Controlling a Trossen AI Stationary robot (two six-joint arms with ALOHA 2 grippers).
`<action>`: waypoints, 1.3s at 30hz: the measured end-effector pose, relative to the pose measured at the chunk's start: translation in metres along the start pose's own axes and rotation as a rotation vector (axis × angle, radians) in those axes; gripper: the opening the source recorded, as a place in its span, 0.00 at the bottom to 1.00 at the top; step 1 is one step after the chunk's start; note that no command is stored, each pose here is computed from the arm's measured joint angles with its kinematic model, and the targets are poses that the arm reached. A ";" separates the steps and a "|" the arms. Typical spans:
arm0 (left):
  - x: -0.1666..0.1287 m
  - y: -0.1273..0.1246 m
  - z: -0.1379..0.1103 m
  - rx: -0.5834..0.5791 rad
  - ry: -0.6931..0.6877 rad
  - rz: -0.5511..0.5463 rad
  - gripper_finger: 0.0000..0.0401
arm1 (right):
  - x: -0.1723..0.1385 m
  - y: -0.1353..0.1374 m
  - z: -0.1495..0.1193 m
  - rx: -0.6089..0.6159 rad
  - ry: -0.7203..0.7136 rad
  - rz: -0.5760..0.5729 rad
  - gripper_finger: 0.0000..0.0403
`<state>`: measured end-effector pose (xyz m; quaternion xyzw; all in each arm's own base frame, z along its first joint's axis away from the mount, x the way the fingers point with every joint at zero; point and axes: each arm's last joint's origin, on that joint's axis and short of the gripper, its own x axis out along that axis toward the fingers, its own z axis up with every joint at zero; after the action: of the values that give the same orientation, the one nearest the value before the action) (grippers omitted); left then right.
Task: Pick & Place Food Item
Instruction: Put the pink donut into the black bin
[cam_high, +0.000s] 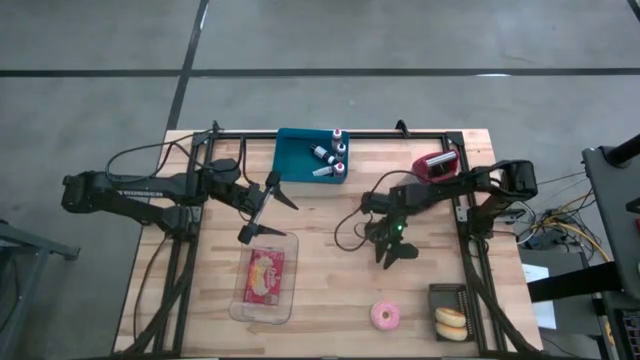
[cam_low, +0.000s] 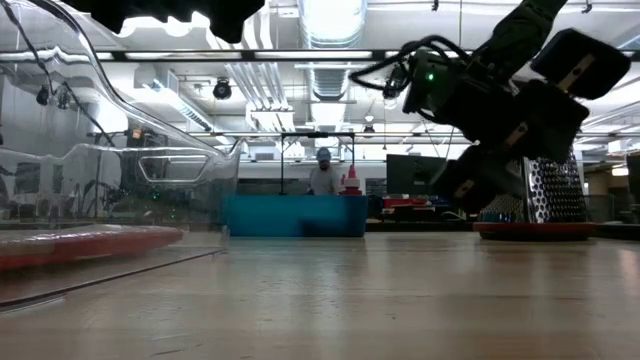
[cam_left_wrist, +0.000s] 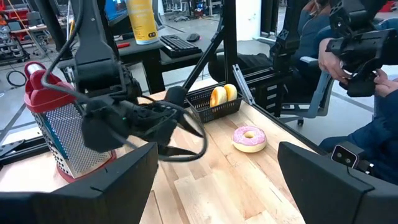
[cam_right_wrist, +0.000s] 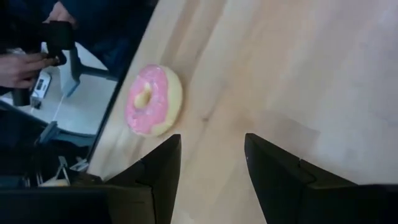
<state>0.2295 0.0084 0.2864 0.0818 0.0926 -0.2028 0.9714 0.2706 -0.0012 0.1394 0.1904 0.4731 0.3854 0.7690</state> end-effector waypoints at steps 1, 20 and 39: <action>0.000 0.000 0.000 0.000 0.000 0.000 0.85 | 0.003 0.002 0.001 -0.002 0.002 0.005 0.43; 0.000 0.000 0.000 0.000 0.000 0.000 0.85 | 0.023 0.014 0.010 -0.118 0.016 -0.082 0.43; 0.000 0.000 0.000 0.000 0.000 0.000 0.85 | 0.036 0.024 0.022 -0.251 -0.030 -0.195 0.43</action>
<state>0.2295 0.0084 0.2865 0.0818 0.0925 -0.2029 0.9714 0.2895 0.0437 0.1449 0.0516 0.4259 0.3622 0.8275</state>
